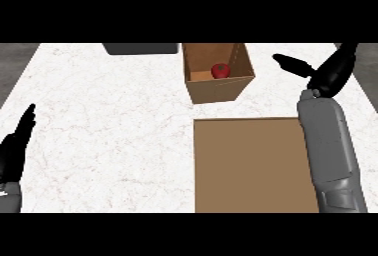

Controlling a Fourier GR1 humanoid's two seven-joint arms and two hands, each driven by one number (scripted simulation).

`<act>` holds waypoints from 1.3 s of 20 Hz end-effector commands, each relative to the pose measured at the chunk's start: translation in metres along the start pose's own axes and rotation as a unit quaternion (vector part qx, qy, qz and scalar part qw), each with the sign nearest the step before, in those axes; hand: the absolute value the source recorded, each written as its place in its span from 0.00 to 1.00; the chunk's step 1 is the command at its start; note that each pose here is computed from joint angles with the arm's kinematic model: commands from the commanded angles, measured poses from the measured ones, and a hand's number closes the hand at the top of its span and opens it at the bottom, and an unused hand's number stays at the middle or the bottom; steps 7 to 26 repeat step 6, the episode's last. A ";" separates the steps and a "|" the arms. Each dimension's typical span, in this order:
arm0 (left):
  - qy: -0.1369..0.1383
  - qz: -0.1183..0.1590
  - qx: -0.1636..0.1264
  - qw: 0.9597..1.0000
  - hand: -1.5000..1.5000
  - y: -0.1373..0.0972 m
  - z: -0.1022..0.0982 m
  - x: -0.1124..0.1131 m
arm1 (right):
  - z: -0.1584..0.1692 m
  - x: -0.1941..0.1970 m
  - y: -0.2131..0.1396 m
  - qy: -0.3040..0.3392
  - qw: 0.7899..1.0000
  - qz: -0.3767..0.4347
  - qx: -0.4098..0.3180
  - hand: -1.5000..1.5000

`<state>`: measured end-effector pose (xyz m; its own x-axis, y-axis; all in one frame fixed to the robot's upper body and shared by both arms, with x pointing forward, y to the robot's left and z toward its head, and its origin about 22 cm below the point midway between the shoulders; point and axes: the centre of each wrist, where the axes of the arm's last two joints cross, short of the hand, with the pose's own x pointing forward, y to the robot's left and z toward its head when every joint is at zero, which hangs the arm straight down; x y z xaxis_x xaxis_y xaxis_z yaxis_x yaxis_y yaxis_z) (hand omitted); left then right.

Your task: Pick the tomato from the tray and place it in the cardboard box

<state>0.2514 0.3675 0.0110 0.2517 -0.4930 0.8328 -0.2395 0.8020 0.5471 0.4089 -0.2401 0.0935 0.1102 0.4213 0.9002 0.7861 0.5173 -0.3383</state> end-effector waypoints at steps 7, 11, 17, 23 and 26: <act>0.001 0.006 0.003 1.000 0.50 0.000 0.002 -0.005 | 0.046 -0.044 -0.097 0.011 0.998 0.044 0.050 0.00; 0.001 0.006 0.003 1.000 0.50 0.000 0.002 -0.005 | 0.046 -0.044 -0.097 0.011 0.998 0.044 0.050 0.00; 0.001 0.006 0.003 1.000 0.50 0.000 0.002 -0.005 | 0.046 -0.044 -0.097 0.011 0.998 0.044 0.050 0.00; 0.001 0.006 0.003 1.000 0.50 0.000 0.002 -0.005 | 0.046 -0.044 -0.097 0.011 0.998 0.044 0.050 0.00; 0.001 0.006 0.003 1.000 0.50 0.000 0.002 -0.005 | 0.046 -0.044 -0.097 0.011 0.998 0.044 0.050 0.00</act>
